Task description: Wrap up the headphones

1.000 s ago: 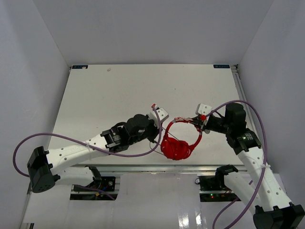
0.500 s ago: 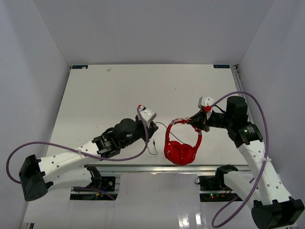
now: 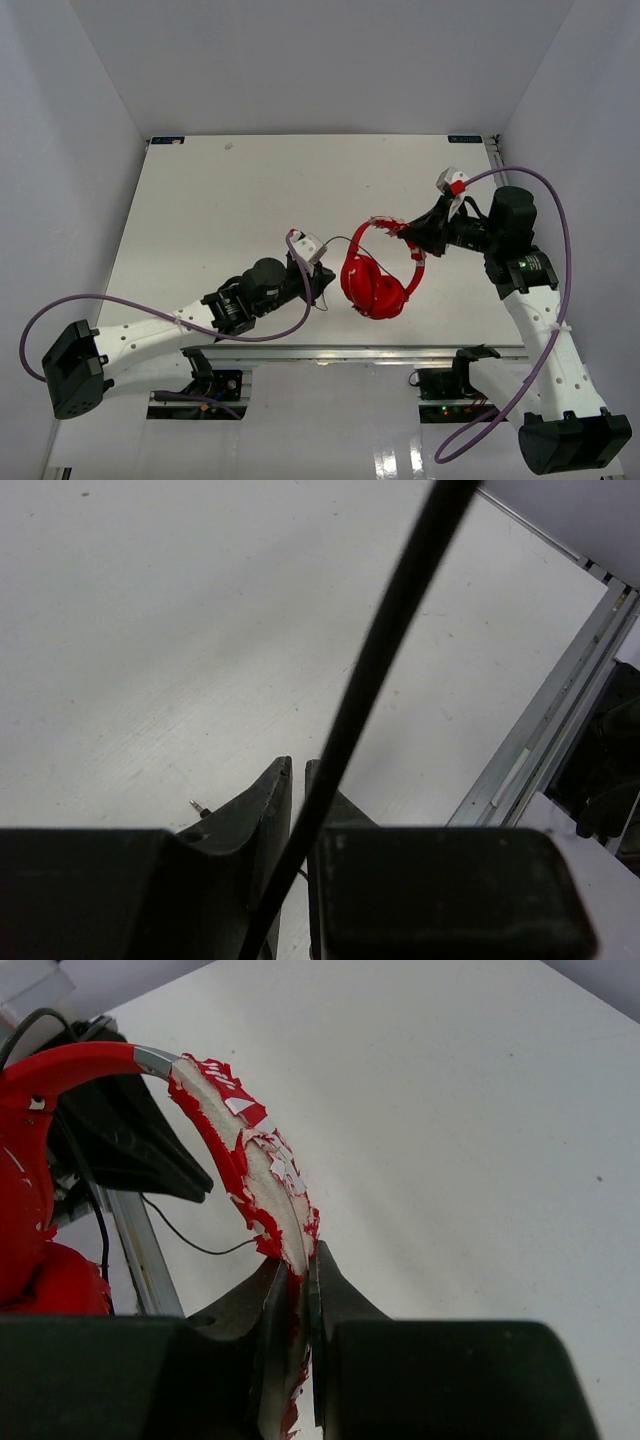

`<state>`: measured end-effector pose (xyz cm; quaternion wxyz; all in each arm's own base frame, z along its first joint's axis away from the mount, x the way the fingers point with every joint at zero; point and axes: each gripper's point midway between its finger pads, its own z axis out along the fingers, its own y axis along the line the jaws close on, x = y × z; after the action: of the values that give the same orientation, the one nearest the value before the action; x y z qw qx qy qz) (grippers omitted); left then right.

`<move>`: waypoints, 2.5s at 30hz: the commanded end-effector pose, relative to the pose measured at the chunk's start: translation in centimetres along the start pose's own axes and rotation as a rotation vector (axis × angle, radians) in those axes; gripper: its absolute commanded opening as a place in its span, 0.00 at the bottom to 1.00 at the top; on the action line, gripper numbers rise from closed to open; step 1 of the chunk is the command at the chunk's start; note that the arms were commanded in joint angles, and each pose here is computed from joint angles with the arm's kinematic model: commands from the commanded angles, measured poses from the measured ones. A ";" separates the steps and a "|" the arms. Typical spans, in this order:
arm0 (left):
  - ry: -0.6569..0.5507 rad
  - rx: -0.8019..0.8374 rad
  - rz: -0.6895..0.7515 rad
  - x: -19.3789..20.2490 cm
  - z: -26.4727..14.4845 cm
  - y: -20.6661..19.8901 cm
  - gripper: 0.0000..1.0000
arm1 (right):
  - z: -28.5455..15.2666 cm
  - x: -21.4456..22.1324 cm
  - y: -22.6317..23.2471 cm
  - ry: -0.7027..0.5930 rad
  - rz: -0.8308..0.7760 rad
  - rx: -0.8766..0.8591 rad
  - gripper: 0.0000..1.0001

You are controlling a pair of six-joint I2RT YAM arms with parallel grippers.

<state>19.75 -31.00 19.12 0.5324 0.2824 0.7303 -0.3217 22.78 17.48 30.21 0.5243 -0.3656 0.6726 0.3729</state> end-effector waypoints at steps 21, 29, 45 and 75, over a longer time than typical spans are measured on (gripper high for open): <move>-0.132 0.142 -0.152 -1.3 5.9 -3.5 0.06 | -2.8 -7.9 -4.8 -0.295 0.401 0.336 0.08; -0.111 0.154 -0.156 -0.3 5.9 -4.4 0.09 | -3.2 -6.9 -7.2 -0.320 0.517 0.447 0.08; -0.029 0.219 -0.135 2.8 7.2 -9.3 0.07 | -5.5 -5.1 -12.0 -0.350 0.519 0.741 0.08; 0.154 0.271 0.096 1.8 8.2 -16.1 0.08 | -6.5 3.3 -15.6 -0.070 0.082 1.006 0.08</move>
<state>13.19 -46.43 17.35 0.4639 0.3645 0.7125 -0.3800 32.23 4.43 22.71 0.5772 -0.0101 0.8137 0.0677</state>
